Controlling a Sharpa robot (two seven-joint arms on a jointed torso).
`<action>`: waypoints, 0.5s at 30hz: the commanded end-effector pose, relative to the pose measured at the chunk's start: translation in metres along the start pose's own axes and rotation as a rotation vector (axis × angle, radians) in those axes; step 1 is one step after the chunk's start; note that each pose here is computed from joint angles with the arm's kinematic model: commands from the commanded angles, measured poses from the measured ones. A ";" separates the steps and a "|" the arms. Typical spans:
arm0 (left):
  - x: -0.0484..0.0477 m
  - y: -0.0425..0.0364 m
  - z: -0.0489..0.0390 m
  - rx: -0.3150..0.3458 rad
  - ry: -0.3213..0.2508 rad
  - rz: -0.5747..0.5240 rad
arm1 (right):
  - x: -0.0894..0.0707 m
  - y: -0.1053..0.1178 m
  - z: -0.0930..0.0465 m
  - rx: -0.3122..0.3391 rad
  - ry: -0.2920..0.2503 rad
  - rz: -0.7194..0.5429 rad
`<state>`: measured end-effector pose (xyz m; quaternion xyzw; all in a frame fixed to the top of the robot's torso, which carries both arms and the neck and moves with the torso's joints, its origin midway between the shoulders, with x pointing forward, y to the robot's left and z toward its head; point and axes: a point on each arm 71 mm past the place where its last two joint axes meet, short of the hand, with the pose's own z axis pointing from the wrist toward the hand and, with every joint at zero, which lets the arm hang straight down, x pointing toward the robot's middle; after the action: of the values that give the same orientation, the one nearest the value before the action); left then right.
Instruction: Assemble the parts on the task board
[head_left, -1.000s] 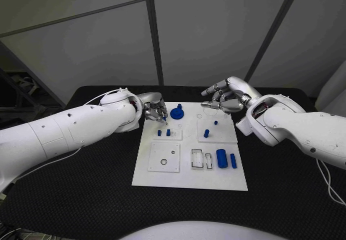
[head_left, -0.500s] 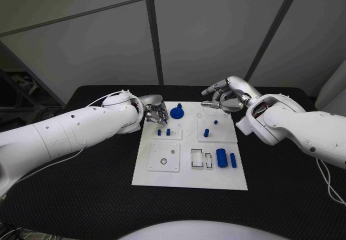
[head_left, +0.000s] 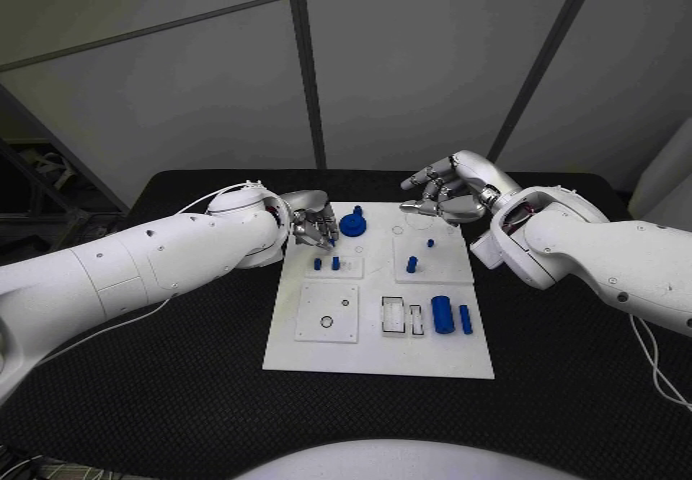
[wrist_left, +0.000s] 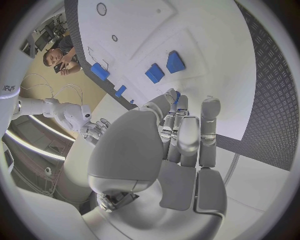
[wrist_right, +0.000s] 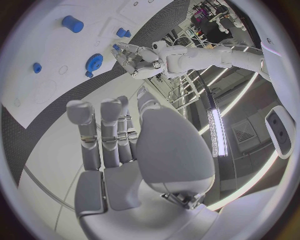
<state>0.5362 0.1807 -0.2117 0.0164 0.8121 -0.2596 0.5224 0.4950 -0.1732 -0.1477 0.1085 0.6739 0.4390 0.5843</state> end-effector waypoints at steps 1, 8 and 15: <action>0.0006 -0.0011 0.0007 0.001 0.008 -0.002 | 0.000 0.002 0.001 -0.007 0.003 0.001; 0.0029 0.0001 0.0012 -0.010 0.029 0.002 | 0.000 0.001 0.001 -0.007 0.006 0.001; 0.0037 0.0029 0.0017 -0.028 0.043 0.004 | 0.000 0.001 0.000 -0.007 0.007 0.001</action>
<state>0.5374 0.1804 -0.2131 0.0170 0.8166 -0.2557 0.5171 0.4951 -0.1730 -0.1479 0.1081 0.6745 0.4390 0.5837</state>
